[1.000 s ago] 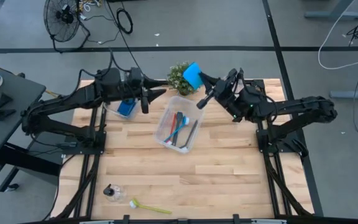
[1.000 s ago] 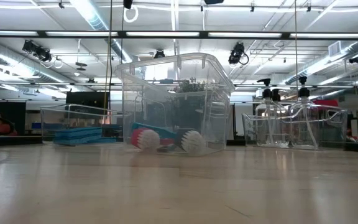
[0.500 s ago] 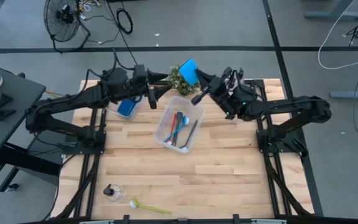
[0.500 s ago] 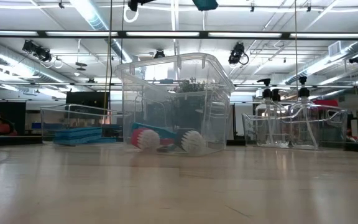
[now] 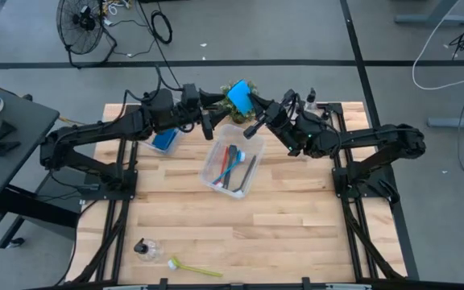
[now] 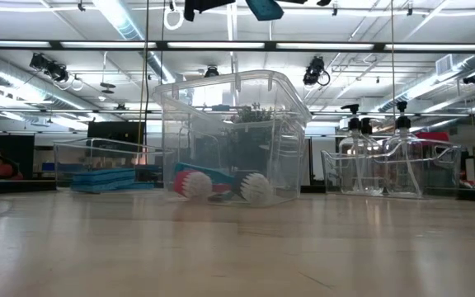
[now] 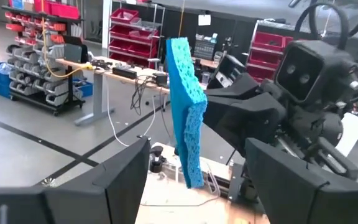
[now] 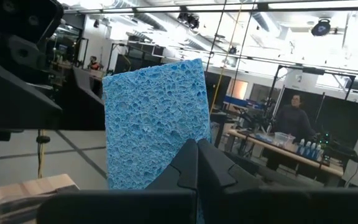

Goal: Pick & Place Kitchen Sink Supplies
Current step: Put the blue sponge in the left transparent bin

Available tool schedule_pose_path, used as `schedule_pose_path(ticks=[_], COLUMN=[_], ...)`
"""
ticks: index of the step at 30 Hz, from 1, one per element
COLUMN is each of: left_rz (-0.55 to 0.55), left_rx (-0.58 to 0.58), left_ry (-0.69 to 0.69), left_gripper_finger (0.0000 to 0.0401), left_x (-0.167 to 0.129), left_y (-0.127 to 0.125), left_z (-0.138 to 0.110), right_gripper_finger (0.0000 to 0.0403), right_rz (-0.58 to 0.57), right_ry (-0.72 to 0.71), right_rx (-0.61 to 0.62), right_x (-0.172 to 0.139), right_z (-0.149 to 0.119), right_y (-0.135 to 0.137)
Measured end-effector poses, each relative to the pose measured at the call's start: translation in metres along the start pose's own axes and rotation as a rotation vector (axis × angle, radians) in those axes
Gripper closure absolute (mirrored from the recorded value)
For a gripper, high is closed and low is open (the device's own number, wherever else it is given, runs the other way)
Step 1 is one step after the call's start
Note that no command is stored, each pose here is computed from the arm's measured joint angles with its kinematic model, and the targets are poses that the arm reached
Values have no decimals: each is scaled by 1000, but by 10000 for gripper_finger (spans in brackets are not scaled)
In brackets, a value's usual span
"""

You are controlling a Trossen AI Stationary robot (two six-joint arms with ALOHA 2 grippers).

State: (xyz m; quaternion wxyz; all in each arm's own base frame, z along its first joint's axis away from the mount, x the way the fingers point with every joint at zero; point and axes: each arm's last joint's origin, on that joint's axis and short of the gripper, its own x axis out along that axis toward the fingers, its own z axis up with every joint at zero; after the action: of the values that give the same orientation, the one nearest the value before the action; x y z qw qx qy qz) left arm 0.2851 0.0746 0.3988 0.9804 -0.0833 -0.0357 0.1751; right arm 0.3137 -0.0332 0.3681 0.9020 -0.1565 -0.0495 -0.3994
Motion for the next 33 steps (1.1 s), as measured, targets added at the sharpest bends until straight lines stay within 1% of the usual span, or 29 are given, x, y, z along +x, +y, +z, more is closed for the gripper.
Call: schedule_pose_path(ticks=[5, 15, 25, 28, 33], left_rz=[1, 117, 109, 107, 89], left_rx=[-7, -50, -92, -93, -93], left_ry=[-10, -24, -62, -62, -61], left_gripper_finger=[133, 133, 134, 145, 183], left_x=[9, 19, 24, 25, 25], left_y=[0, 4, 3, 3, 2], left_z=[-6, -13, -14, -15, -15], right_gripper_finger=[402, 402, 402, 402, 402], right_rz=[1, 16, 42, 43, 42], right_ry=[2, 5, 30, 32, 32], right_rx=[-10, -18, -40, -42, -42], right_x=[0, 0, 0, 0, 0], right_z=[0, -1, -5, -5, -5], right_y=[0, 1, 3, 3, 3])
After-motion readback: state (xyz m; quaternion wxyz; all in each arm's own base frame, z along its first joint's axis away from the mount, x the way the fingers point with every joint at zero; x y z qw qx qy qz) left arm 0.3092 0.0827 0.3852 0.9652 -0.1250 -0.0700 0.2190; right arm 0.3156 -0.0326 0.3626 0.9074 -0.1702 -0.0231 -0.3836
